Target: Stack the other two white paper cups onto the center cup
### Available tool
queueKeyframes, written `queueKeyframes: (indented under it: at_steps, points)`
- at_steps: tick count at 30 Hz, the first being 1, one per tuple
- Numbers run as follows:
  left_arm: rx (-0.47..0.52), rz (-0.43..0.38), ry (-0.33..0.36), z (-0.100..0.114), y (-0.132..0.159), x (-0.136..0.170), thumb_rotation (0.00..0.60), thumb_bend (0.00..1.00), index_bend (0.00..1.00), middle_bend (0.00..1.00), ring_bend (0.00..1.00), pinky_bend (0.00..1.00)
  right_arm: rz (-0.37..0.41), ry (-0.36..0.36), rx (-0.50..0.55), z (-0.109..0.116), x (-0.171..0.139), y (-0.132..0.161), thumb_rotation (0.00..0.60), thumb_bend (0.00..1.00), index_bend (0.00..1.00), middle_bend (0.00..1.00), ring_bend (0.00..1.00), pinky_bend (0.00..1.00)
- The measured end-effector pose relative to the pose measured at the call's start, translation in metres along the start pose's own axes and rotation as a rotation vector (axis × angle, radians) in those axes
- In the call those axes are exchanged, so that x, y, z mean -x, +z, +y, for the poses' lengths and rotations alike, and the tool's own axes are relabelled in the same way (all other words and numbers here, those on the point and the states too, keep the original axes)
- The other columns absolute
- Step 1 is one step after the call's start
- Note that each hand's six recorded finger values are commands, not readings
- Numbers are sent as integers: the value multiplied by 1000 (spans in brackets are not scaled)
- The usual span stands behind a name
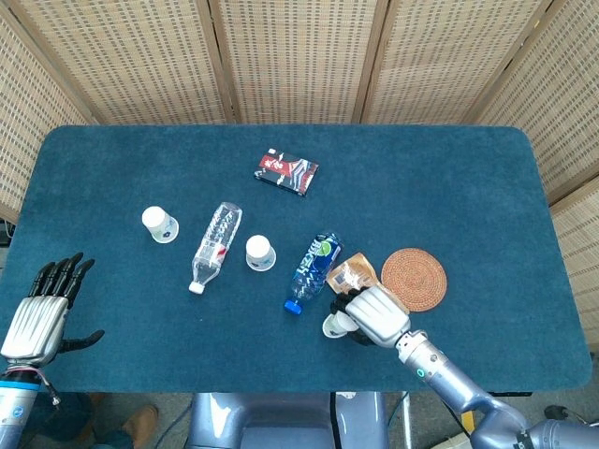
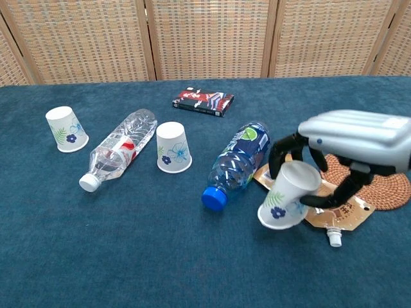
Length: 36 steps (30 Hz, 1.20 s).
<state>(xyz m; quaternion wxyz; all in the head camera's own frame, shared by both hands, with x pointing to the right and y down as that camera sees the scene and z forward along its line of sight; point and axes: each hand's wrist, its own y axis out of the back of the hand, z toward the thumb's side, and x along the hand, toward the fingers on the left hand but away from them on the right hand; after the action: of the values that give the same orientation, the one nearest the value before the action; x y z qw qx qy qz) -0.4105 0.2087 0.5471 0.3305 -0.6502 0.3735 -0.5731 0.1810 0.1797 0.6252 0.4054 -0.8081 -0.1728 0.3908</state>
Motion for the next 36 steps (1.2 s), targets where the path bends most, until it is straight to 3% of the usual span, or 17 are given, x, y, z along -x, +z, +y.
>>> queueKeyframes:
  at_steps: [7, 15, 24, 34, 36]
  points:
    - [4, 17, -4, 0, -2, -8, 600, 0, 0, 0, 0, 0, 12, -129, -44, 65, 35, 8, 600, 540, 441, 518, 462, 590]
    - [-5, 72, 21, 2, -10, -19, 600, 0, 0, 0, 0, 0, -18, -111, -54, 95, 100, 18, 600, 544, 441, 518, 462, 589]
    - [2, 107, -5, -2, -17, -27, 600, 0, 0, 0, 0, 0, -47, -50, -77, 93, 186, 51, 600, 546, 441, 518, 462, 589]
    - [19, 124, -23, -2, -23, -32, 600, 0, 0, 0, 0, 0, -73, -10, -76, 80, 217, 70, 600, 540, 429, 500, 459, 589]
    - [21, 124, -26, -1, -23, -32, 600, 0, 0, 0, 0, 0, -78, -9, -84, 79, 218, 72, 600, 443, 350, 416, 399, 541]
